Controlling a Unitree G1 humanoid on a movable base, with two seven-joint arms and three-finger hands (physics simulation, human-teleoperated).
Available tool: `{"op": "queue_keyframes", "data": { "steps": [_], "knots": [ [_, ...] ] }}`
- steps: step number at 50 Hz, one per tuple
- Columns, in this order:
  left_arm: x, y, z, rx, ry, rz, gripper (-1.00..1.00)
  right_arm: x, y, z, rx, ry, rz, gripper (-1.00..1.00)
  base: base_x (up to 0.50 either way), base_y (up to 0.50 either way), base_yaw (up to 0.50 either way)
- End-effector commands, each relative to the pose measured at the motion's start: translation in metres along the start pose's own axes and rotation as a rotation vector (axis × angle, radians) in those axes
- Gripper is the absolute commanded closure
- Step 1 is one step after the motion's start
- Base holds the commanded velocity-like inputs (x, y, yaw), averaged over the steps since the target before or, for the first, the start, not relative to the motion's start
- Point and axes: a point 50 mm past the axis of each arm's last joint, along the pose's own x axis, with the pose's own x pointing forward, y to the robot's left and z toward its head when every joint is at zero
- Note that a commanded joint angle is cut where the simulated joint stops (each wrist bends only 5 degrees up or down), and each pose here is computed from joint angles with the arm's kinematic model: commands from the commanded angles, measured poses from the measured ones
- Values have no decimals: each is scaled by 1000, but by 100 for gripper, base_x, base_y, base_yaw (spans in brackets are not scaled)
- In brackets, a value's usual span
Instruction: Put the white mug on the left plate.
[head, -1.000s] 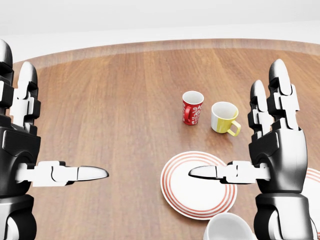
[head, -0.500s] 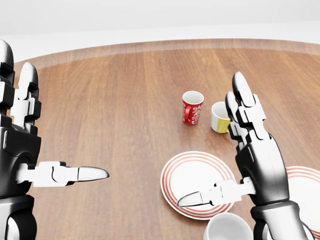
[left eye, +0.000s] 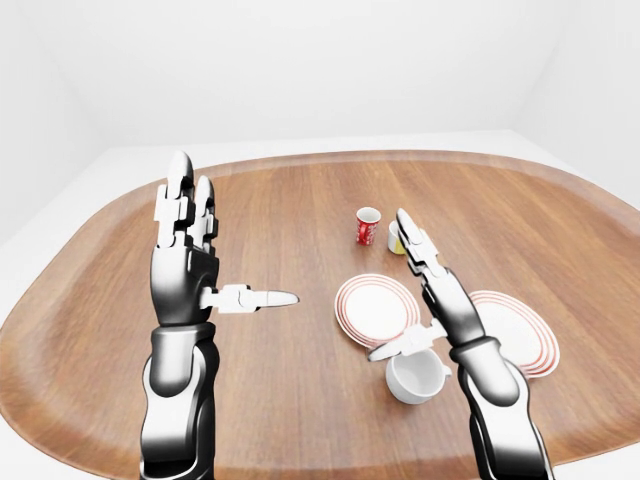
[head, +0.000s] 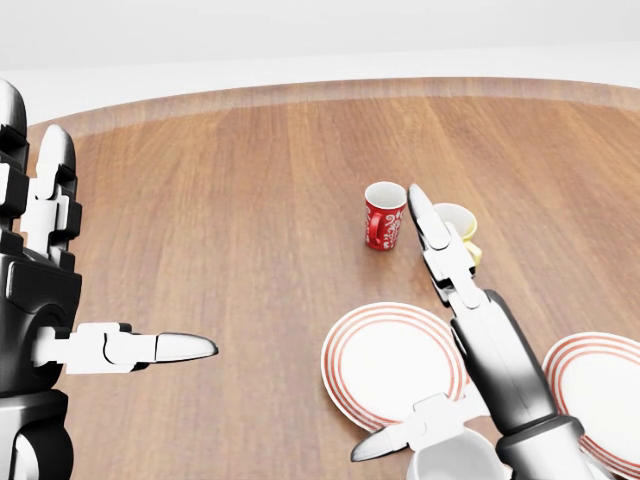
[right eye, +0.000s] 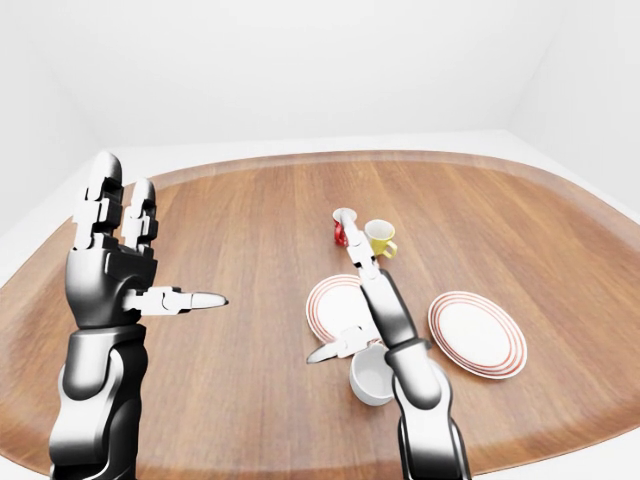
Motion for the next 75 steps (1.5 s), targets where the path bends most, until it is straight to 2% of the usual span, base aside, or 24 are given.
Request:
{"op": "queue_keyframes", "data": {
  "steps": [1,9,19,31,52,75],
  "knots": [
    [0,0,0,3,2,1,-100,-8,5,2,-43,22,42,-100,0,0,0],
    [0,0,0,2,2,0,-100,-18,11,-15,-73,120,72,-100,0,0,0],
    [0,0,-1,3,6,1,-100,-15,14,-10,-210,130,139,-100,0,0,0],
    [0,0,0,2,2,1,-100,-18,17,-9,-268,151,185,-100,0,0,0],
    [0,0,0,3,1,0,-100,-32,15,-15,-309,231,198,-100,0,0,0],
    [0,1,-1,1,3,2,-100,-34,8,-30,-465,346,185,-100,0,0,0]
  ]
}}
